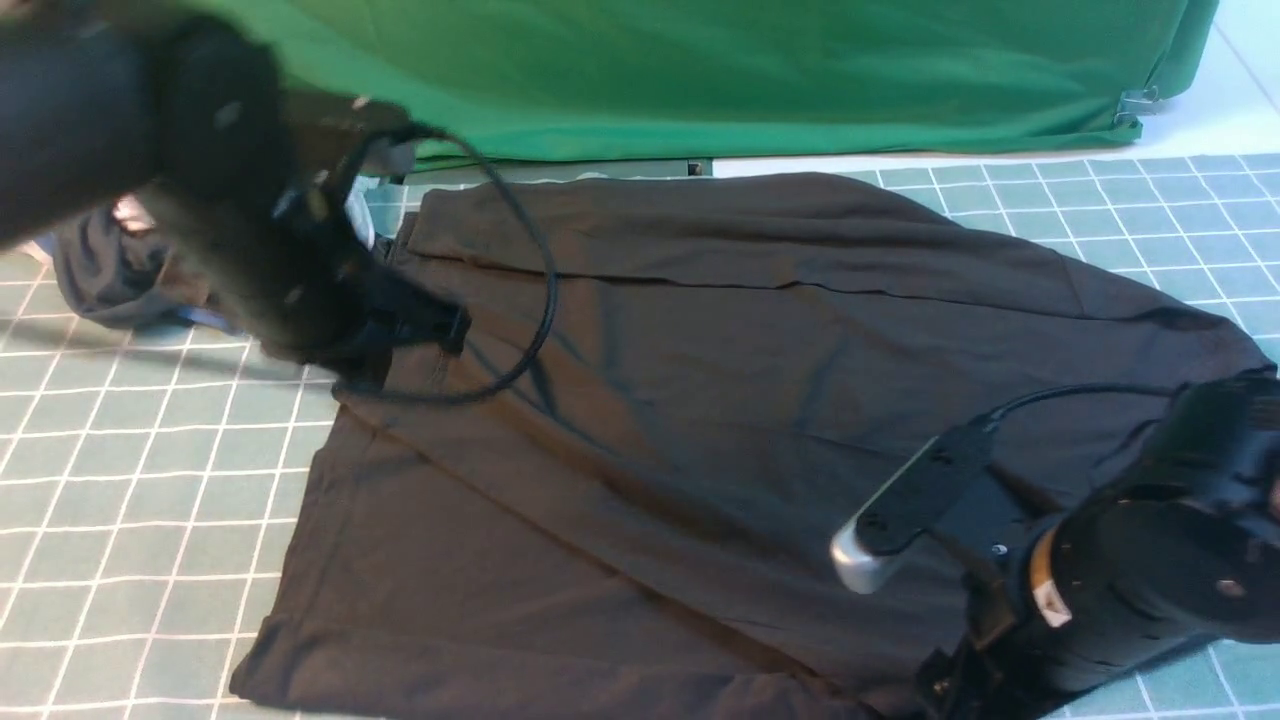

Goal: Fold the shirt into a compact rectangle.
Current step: 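Grab the top left corner of the dark shirt with the left gripper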

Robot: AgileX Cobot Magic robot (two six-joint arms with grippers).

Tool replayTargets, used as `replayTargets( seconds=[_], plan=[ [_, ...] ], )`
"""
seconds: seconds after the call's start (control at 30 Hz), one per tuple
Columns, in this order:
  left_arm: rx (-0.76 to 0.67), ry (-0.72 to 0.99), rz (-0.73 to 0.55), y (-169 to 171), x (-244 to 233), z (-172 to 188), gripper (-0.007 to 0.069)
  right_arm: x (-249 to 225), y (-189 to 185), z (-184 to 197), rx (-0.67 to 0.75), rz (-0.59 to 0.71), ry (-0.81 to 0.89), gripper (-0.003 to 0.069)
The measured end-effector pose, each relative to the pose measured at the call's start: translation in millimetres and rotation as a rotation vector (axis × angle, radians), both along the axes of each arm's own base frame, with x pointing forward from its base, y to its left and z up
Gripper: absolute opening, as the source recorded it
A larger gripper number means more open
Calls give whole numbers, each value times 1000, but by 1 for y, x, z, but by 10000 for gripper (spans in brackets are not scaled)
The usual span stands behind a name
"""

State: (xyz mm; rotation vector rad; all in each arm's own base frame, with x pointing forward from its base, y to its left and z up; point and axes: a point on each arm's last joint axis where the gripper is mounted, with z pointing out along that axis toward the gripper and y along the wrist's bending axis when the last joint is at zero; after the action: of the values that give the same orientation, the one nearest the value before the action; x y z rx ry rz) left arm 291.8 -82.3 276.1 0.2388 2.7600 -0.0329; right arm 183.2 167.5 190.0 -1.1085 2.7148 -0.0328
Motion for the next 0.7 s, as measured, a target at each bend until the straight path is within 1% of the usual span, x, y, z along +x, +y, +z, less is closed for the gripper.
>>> replayTargets(
  seconds=[0.03, 0.07, 0.17, 0.2, 0.23, 0.27, 0.33, 0.43, 0.47, 0.5, 0.53, 0.57, 0.63, 0.7],
  plan=[
    [-25, 28, 9, 3, -18, -10, 2, 3, 4, -6, 7, 4, -3, 577],
    [-24, 32, 9, 4, -21, -11, 3, 4, 4, -8, 5, 4, 0, 577],
    [-47, 101, 25, 9, -49, -40, 3, 8, 9, -22, -8, 8, 18, 577],
    [-51, 103, 28, 9, -49, -42, 3, 8, 9, -23, -9, 8, 20, 577],
    [-55, 130, 44, 10, -57, -55, 3, 9, 10, -28, -21, 9, 32, 577],
    [-56, 155, 63, 12, -63, -66, 3, 9, 10, -32, -30, 8, 42, 571],
    [-56, 169, 75, 13, -69, -75, 3, 10, 11, -34, -33, 7, 49, 539],
    [-53, 183, 87, 16, -77, -87, 4, 9, 11, -35, -29, 2, 53, 373],
    [-55, 181, 92, 16, -78, -90, 5, 9, 11, -35, -29, 2, 53, 274],
    [-56, 182, 93, 16, -78, -90, 5, 9, 11, -35, -29, 2, 53, 258],
    [-60, 181, 100, 17, -79, -92, 6, 9, 11, -35, -32, 0, 56, 155],
    [-60, 185, 103, 17, -80, -93, 7, 9, 11, -35, -38, -3, 61, 84],
    [-59, 189, 105, 17, -81, -94, 7, 8, 10, -35, -48, -11, 70, 39],
    [-56, 197, 105, 17, -82, -95, 9, 6, 8, -32, -53, -23, 77, 28]
  ],
)
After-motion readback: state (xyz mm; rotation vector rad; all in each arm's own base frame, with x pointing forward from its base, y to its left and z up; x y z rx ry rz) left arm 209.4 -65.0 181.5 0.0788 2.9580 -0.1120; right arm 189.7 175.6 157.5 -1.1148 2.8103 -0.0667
